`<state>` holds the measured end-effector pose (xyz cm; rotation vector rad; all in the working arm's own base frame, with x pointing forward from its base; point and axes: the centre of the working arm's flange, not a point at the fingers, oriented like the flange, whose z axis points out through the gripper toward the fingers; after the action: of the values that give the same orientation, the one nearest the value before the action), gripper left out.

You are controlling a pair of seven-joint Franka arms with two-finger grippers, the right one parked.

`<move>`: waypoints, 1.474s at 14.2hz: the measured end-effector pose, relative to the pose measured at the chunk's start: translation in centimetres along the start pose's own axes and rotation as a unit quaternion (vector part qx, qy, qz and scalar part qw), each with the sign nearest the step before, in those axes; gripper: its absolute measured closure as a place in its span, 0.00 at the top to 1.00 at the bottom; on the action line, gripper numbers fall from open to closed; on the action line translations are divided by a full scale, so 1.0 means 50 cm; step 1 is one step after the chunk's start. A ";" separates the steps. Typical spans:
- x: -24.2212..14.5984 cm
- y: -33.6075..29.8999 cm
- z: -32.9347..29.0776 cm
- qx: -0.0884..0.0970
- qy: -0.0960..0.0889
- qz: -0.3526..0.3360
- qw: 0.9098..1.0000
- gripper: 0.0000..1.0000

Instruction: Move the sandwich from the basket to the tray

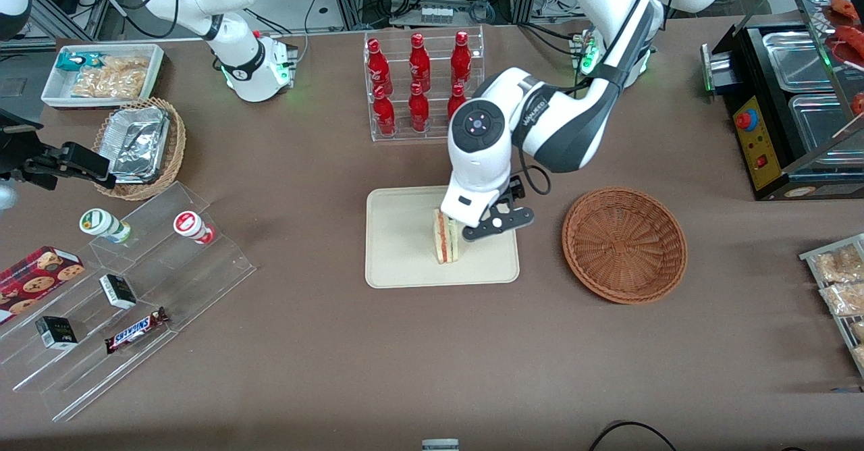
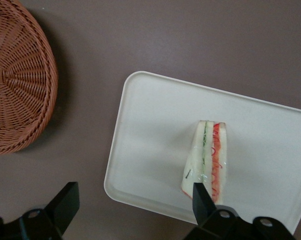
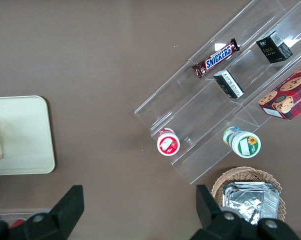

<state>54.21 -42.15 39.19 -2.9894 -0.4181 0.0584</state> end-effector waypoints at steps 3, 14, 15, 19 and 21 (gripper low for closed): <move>0.046 -0.065 -0.001 0.011 0.002 0.000 1.000 1.00; 0.154 -0.497 -0.125 -0.019 -0.059 0.098 0.993 1.00; 0.154 -0.533 -0.149 -0.026 -0.062 0.116 0.991 1.00; 0.139 -0.629 -0.225 -0.042 -0.067 0.153 0.985 1.00; 0.141 -0.646 -0.235 -0.040 -0.064 0.150 0.986 1.00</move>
<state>52.91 -10.73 54.78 -3.1125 0.0223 0.2689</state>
